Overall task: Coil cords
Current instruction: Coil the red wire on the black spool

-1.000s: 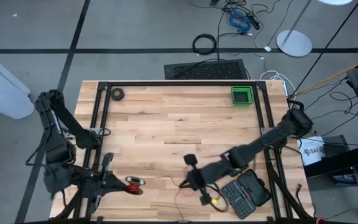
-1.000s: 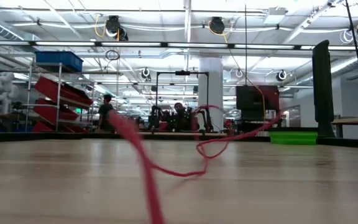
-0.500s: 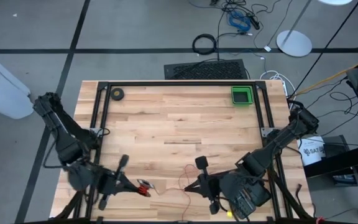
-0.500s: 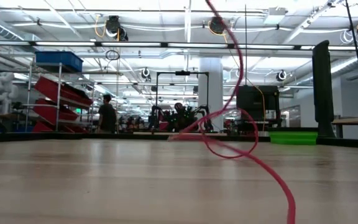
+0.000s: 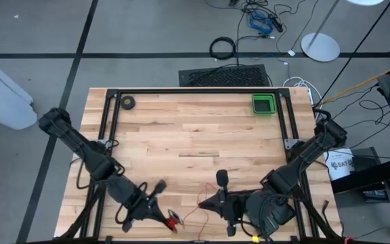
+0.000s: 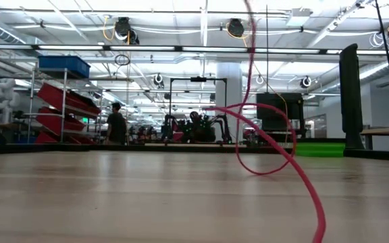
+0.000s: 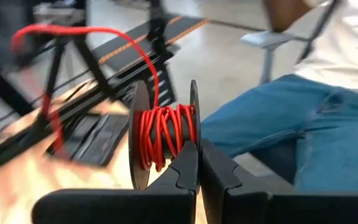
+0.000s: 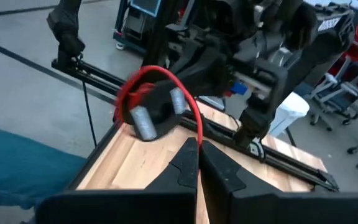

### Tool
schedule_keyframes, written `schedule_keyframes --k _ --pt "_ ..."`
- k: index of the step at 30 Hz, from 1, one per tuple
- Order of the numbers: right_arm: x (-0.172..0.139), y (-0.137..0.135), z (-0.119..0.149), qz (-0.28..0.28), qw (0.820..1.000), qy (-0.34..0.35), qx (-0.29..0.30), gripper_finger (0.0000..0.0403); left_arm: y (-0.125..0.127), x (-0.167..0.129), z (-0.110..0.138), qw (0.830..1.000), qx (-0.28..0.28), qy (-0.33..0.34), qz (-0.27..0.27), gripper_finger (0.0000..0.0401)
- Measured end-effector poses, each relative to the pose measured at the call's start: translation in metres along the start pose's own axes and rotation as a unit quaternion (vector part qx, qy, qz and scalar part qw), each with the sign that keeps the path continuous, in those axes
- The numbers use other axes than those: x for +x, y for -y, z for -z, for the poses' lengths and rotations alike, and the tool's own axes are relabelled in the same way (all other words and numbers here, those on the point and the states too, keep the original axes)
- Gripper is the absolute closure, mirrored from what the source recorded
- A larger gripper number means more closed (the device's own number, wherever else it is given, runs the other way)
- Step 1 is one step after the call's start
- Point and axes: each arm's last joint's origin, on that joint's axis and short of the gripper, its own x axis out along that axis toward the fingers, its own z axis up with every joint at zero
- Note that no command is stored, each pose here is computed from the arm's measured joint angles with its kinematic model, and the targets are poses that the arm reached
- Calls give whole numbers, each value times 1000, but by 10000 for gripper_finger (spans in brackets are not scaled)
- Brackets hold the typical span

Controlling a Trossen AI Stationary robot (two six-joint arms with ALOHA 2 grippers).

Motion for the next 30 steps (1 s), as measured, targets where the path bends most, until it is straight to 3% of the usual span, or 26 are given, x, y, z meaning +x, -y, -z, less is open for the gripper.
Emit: schedule_keyframes --k 17,30 --pt "38 14 12 18 999 23 15 403 -17 32 3 989 32 99 101 395" --pt "60 24 23 9 999 29 21 403 -16 31 -4 981 43 142 125 395"
